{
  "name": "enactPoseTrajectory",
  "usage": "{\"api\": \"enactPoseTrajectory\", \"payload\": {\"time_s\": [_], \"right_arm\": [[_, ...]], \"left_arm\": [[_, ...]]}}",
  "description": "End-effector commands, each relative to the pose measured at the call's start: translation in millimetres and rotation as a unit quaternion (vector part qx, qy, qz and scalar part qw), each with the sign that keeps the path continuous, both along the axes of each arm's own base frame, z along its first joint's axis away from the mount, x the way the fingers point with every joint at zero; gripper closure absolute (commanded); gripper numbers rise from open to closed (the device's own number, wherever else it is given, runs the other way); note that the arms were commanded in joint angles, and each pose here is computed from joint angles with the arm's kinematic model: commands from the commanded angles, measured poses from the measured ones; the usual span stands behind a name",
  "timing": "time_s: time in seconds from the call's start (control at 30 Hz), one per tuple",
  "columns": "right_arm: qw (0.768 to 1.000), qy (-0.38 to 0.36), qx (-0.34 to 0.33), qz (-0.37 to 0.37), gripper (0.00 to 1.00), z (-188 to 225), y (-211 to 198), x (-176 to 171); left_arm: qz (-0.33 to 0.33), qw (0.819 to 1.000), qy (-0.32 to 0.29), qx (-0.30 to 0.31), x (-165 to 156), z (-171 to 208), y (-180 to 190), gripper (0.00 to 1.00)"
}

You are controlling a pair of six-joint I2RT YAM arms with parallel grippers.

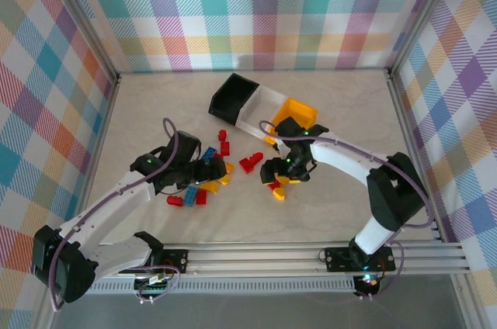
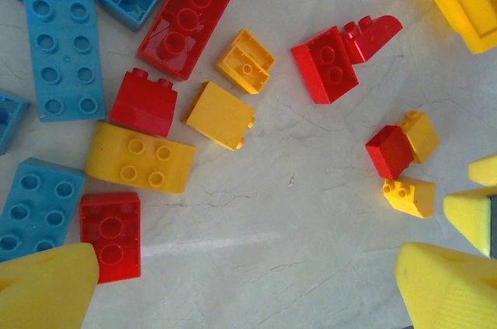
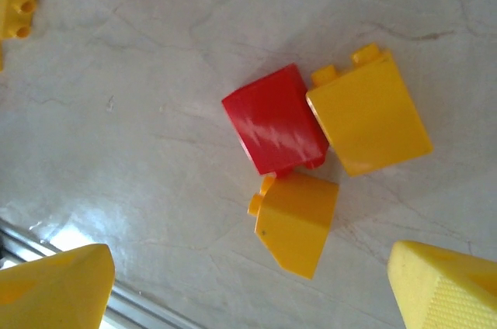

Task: Sort the legos into containers by color

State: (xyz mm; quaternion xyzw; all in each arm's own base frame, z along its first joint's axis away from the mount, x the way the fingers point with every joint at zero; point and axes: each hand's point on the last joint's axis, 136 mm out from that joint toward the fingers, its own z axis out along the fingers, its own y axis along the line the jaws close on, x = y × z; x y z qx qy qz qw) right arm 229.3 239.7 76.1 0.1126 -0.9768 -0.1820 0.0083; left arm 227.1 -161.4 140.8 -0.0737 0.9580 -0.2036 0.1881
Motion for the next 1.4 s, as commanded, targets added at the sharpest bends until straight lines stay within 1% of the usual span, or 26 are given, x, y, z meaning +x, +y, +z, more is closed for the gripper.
{"api": "enactPoseTrajectory", "payload": {"time_s": [0.0, 0.17, 0.4, 0.5, 0.57, 0.67, 0.77, 1.17, 1.37], "right_arm": [[1.0, -0.012, -0.004, 0.008, 0.09, 7, 11, 13], [1.0, -0.011, -0.014, 0.021, 0.1, 3, 25, 26], [0.998, -0.013, -0.063, 0.019, 0.1, -8, 17, 39], [0.998, -0.01, -0.05, 0.03, 0.14, -9, 24, 39], [0.998, -0.013, -0.032, 0.053, 0.17, -8, 32, 38], [0.996, -0.022, -0.016, 0.09, 0.18, -9, 41, 35], [0.994, -0.019, -0.003, 0.105, 0.19, -13, 47, 34], [0.993, 0.002, -0.027, 0.119, 0.19, -39, 46, 36], [0.992, 0.01, -0.042, 0.121, 0.23, -44, 35, 27]], "left_arm": [[-0.002, 1.0, 0.012, 0.023, -11, -6, 10, 0.02], [-0.007, 1.0, 0.013, 0.026, -9, -4, 9, 0.01], [-0.028, 0.999, 0.02, 0.04, -3, -2, 6, 0.01], [-0.034, 0.998, 0.026, 0.04, -2, -4, 4, 0.01], [-0.036, 0.998, 0.03, 0.04, -1, -6, 3, 0.01], [-0.036, 0.998, 0.035, 0.04, -2, -9, 3, 0.01], [-0.034, 0.998, 0.039, 0.042, -4, -12, 5, 0.01], [-0.024, 0.998, 0.047, 0.045, -8, -18, 12, 0.01], [-0.024, 0.997, 0.051, 0.044, -7, -21, 11, 0.01]]}}
